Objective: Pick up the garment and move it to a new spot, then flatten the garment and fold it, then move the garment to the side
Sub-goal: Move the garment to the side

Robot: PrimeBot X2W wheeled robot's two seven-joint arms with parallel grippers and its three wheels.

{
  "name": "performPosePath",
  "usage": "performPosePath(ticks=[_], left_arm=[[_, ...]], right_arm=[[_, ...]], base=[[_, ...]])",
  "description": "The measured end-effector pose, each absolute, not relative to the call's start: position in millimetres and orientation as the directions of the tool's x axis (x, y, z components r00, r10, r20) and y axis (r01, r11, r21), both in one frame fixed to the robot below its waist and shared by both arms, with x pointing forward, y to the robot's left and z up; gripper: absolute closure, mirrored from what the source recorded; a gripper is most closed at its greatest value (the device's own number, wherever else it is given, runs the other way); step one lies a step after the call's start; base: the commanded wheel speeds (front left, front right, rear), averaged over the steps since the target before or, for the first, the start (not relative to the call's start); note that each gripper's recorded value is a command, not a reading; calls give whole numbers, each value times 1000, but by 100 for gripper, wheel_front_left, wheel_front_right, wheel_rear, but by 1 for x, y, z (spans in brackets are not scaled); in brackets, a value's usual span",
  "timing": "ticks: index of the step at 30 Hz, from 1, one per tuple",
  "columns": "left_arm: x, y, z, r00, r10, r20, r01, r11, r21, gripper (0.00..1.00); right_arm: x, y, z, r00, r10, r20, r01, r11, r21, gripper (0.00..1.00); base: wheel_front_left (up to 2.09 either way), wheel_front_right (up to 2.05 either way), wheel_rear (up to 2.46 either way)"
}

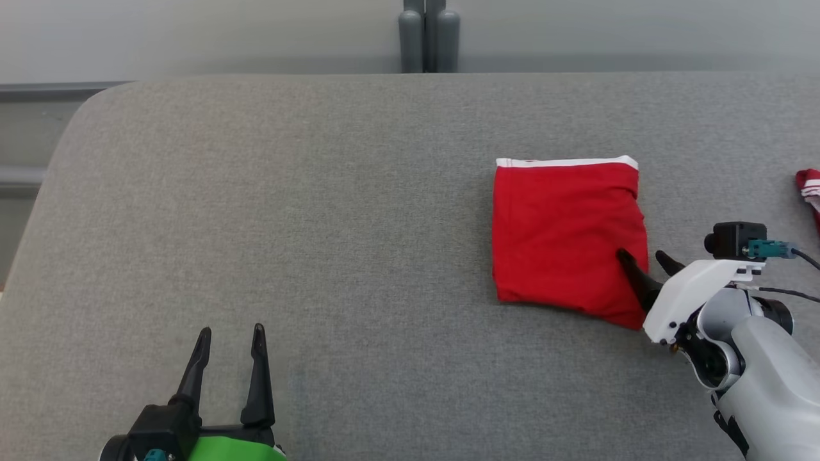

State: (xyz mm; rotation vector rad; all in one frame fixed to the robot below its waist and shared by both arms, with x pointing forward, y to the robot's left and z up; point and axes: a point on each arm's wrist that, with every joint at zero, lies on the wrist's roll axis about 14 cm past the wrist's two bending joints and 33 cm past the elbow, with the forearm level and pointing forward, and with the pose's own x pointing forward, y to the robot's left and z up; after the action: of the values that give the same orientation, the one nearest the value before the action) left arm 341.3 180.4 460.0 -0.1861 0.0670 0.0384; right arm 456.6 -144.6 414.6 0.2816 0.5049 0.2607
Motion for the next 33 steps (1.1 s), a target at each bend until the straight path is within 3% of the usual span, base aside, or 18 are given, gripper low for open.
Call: performPosePath(ticks=[4,5,6,11,17,25,33], left_arm=[[338,191,454,993,75,-95,-91,980,-179,0],[337,193,452,991,83,-102,-100,979,-177,0],[337,194,450,990,87,-107,-105,979,-176,0],[346,194,450,990,91,-106,-109,978,-176,0],[377,166,459,998,-2,-60,-10,982,-191,0],[407,122,441,986,-144,-83,125,970,-207,0],[414,104,407,966,-199,-163,161,962,-220,0]], right_arm=[[467,-134,396,816,322,-480,-152,921,359,0],[468,-129,394,809,334,-483,-154,914,375,11],[470,-124,393,806,345,-481,-158,908,387,100],[488,-125,412,823,371,-431,-185,892,413,100],[503,-211,457,844,285,-454,-196,952,234,100],[489,-350,473,796,12,-606,-2,1000,16,100],[478,-421,460,718,-189,-670,152,982,-114,100]], base=[[0,0,0],[0,0,0],[0,0,0],[0,0,0],[0,0,0],[0,0,0],[0,0,0]])
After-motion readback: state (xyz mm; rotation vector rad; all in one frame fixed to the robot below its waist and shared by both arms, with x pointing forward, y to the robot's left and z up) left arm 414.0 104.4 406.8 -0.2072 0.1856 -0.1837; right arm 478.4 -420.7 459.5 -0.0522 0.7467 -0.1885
